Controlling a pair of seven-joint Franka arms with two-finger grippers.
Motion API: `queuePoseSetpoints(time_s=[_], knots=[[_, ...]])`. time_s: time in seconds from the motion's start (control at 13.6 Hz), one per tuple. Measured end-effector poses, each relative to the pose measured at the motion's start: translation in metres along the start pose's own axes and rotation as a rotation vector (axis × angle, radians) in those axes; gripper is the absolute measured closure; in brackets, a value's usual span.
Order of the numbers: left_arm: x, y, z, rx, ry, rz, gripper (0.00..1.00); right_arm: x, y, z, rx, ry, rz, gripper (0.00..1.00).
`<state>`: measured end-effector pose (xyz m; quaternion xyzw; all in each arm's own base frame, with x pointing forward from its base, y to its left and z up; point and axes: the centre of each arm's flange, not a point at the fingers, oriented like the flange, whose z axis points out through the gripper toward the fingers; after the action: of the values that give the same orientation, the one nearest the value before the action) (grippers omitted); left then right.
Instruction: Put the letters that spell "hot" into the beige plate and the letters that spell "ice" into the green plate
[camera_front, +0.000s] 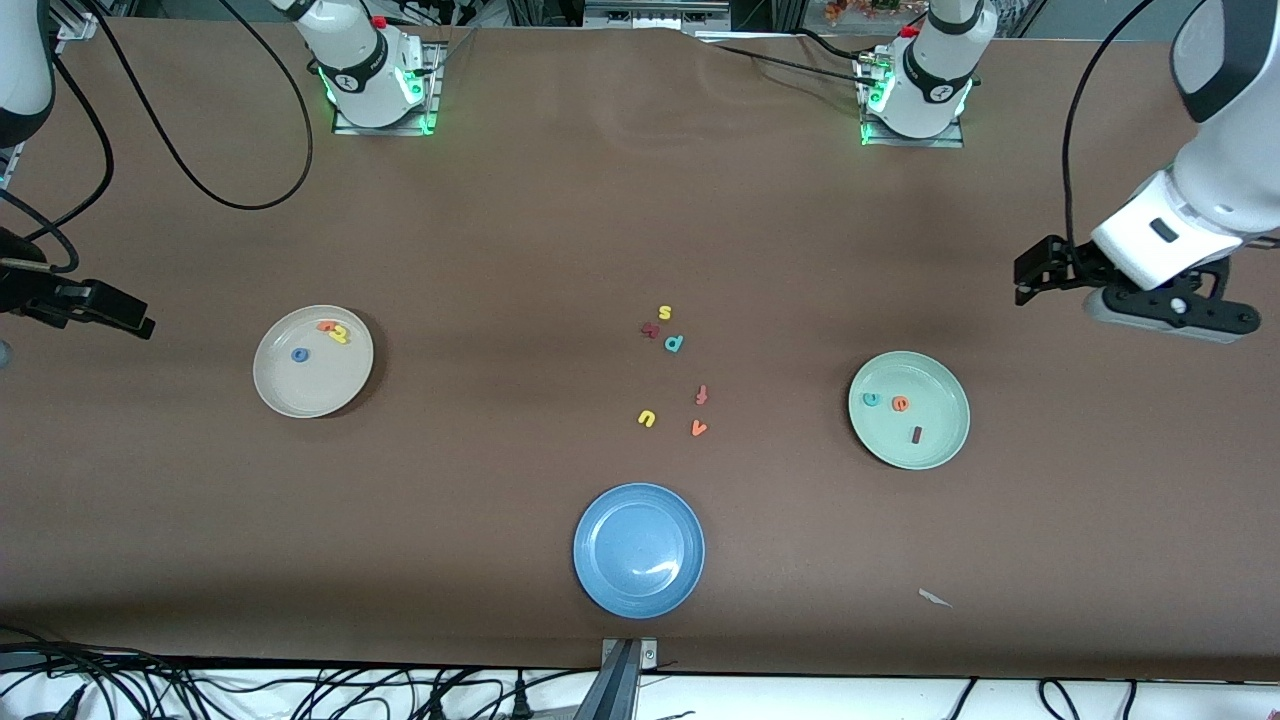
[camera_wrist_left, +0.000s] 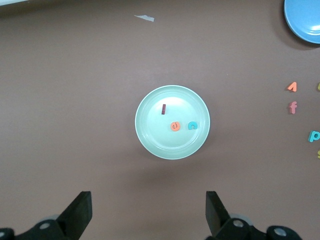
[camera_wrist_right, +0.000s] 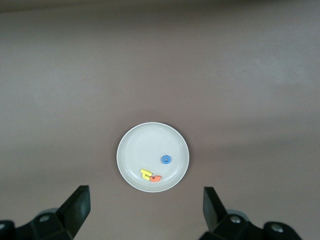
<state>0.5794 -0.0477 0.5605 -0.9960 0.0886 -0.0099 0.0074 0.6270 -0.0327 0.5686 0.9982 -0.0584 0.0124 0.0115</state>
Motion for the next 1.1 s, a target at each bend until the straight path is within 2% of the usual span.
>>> queuePoseSetpoints(time_s=[0.37, 1.1], knots=[[-0.014, -0.005, 0.008, 0.000, -0.025, -0.022, 0.00, 0.000, 0.002, 0.000, 0.000, 0.000, 0.003, 0.00], [-0.023, 0.000, -0.004, 0.002, -0.007, -0.072, 0.00, 0.000, 0.004, 0.000, 0.000, 0.000, 0.006, 0.00]])
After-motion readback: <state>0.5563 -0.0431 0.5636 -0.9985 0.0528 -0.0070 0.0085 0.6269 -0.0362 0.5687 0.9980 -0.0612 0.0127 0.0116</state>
